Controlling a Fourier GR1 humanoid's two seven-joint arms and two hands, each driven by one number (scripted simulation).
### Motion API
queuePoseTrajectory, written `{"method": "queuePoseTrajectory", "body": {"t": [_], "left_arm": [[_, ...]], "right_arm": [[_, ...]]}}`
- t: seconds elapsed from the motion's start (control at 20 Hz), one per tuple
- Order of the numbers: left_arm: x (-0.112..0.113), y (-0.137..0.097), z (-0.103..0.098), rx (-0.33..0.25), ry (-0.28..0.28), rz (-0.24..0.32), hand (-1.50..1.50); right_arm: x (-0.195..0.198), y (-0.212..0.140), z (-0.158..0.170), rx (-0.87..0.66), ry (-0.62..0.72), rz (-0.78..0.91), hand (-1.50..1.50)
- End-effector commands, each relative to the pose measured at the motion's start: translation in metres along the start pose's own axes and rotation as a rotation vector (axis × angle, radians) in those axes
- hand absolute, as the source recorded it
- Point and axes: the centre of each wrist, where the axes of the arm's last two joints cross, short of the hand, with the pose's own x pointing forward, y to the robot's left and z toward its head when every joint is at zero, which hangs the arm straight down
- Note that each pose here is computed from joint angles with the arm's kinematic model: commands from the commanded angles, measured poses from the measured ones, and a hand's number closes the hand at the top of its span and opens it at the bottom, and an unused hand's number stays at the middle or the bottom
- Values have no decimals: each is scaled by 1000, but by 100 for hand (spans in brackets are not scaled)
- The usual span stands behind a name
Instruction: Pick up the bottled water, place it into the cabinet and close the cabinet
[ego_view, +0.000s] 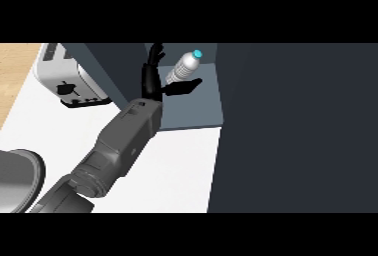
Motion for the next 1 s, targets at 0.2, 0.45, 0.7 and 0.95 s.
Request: {"method": "queuePoseTrajectory", "body": {"t": [0.2, 0.45, 0.7, 0.95], "left_arm": [[0, 2, -3, -44, -33, 0, -150], [21, -10, -11, -111, -64, 105, -150], [51, -22, -20, -252, -146, 293, -150], [35, -19, -6, -277, -113, 363, -150]], "right_arm": [[14, 2, 3, -12, -20, -55, -150], [17, 1, 5, 9, -32, -57, -150], [13, 3, 2, 9, -17, -43, -150], [23, -7, 3, 22, -22, -11, -150]]}}
